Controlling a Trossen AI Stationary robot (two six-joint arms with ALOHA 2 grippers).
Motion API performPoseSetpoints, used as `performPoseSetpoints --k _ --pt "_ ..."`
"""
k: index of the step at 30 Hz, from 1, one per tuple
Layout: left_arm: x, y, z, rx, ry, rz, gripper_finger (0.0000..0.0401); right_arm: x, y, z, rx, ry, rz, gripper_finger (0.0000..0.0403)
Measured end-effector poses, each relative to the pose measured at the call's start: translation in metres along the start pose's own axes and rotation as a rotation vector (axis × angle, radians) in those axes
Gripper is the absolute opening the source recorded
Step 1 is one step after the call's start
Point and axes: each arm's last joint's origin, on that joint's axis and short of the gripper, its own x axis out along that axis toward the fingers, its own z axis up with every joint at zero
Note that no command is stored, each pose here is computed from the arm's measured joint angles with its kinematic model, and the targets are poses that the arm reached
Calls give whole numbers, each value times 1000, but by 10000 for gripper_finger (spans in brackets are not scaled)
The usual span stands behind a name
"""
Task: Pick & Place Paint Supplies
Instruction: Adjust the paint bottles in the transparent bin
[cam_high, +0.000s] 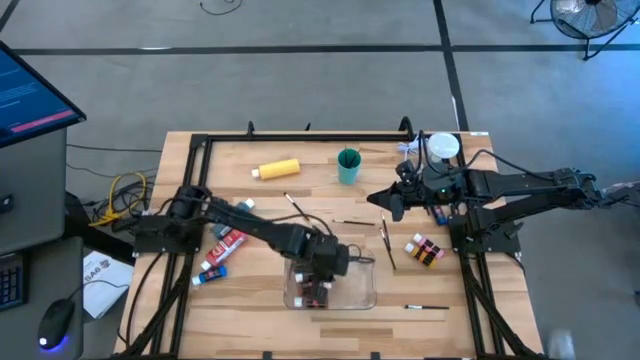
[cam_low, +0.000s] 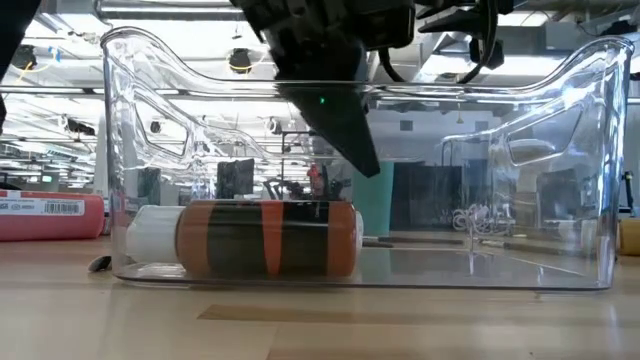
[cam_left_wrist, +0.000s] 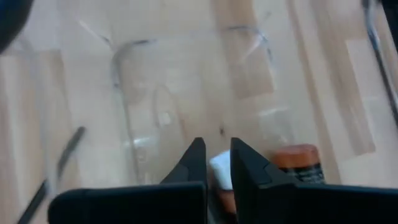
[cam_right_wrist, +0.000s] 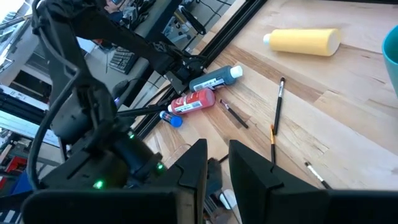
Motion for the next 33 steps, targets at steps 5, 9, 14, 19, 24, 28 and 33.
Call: performPoseSetpoints --k 5,9,14,19,24,28,33 --pt "-1 12 2 -22 -10 -6 3 0 0 0 0 1 -1 61" --pt "4 9 3 -16 -26 -38 1 0 0 0 1 1 -1 61" --pt "20 2 -3 -7 20 -76 1 0 -1 -1 -2 6 -8 61" --pt "24 -3 -4 7 24 -71 1 0 -2 -1 -1 13 -17 61" --pt "24 -3 -7 3 62 -63 1 0 -2 -2 -2 19 -23 61" --pt "24 -4 -12 -5 115 -89 1 0 -2 -2 -2 19 -23 61" --pt "21 -10 -14 2 134 -116 1 0 -2 -2 -1 18 -23 61"
